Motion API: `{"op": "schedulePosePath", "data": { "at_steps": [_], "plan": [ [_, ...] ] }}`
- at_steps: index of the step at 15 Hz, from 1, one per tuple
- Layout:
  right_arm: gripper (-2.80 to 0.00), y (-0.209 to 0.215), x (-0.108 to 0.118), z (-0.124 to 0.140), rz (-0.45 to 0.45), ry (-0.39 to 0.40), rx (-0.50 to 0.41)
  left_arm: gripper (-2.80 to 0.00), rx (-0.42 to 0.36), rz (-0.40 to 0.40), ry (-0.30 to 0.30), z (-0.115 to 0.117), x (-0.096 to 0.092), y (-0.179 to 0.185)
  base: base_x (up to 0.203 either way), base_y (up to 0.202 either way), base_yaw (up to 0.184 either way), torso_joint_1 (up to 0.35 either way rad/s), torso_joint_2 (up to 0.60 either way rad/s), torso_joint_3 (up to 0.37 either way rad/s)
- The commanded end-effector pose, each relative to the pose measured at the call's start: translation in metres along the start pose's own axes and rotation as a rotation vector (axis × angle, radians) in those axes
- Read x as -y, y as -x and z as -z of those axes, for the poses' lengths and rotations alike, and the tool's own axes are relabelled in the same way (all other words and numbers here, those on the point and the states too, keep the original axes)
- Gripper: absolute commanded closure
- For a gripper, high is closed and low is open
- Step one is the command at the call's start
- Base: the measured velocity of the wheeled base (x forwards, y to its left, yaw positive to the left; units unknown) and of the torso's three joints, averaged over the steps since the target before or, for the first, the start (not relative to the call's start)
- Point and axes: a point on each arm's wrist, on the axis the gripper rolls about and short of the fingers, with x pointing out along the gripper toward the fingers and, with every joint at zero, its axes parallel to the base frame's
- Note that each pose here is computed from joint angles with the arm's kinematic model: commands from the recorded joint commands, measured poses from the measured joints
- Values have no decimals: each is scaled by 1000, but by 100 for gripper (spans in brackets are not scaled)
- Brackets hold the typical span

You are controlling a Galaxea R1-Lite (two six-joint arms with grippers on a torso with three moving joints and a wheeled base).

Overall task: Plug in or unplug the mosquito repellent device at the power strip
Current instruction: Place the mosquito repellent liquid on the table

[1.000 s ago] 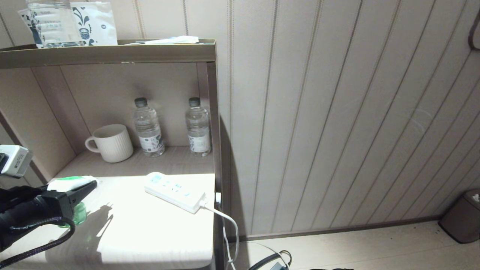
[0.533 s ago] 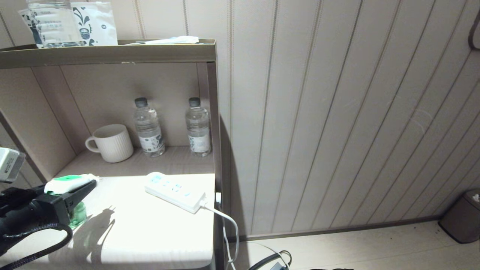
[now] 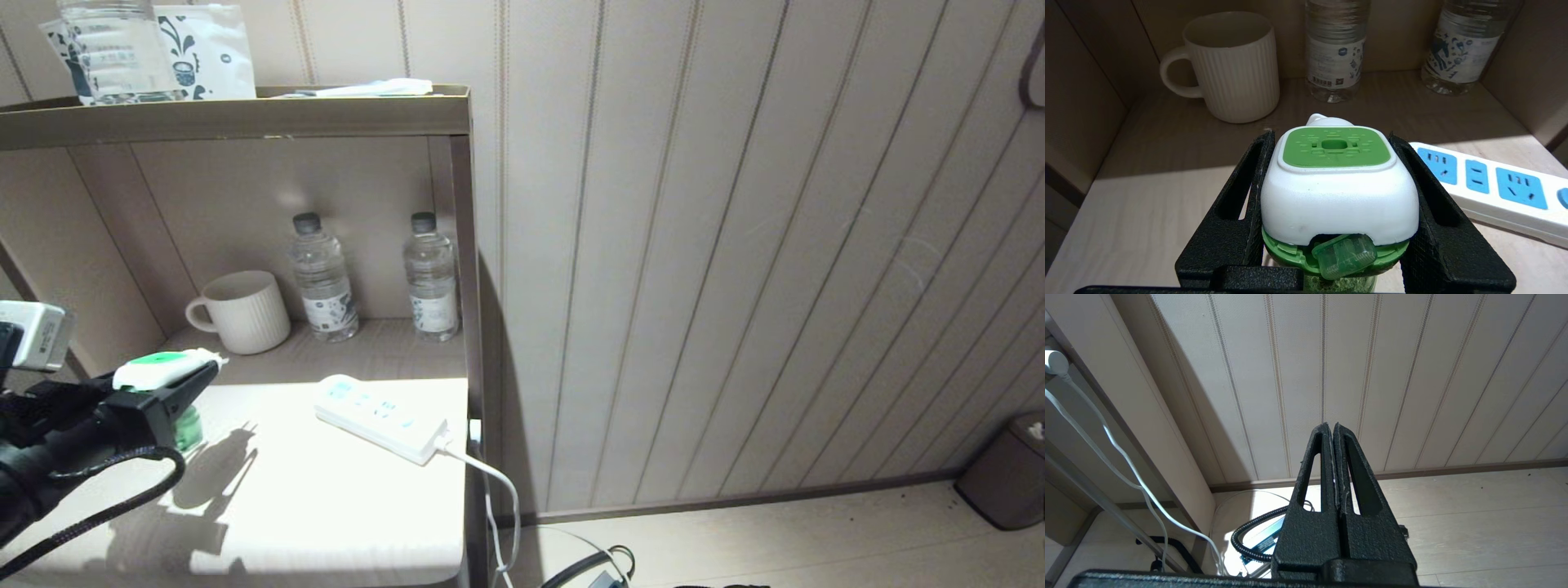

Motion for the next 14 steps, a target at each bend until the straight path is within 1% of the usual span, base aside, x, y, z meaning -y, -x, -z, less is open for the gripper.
{"op": "schedulePosePath", "data": {
  "at_steps": [1,2,4,6,7,10,12,14],
  "plan": [
    [0,0,0,0,0,0,-2,0,-14,-11,5,19,-3,-19,0,0,0,0,0,0],
    [0,0,0,0,0,0,-2,0,11,-20,5,23,-4,-22,0,0,0,0,0,0],
    [0,0,0,0,0,0,-2,0,20,-53,27,32,-6,-29,0,0,0,0,0,0],
    [0,0,0,0,0,0,-2,0,54,-132,87,31,-9,-40,0,0,0,0,0,0],
    [0,0,0,0,0,0,-2,0,60,-149,97,31,-9,-44,0,0,0,0,0,0],
    [0,0,0,0,0,0,-2,0,51,-166,100,41,-10,-56,0,0,0,0,0,0],
    [0,0,0,0,0,0,-3,0,19,-206,107,51,-12,-69,0,0,0,0,0,0],
    [0,0,0,0,0,0,-2,0,8,-252,126,58,-14,-83,0,0,0,0,0,0]
  ]
}}
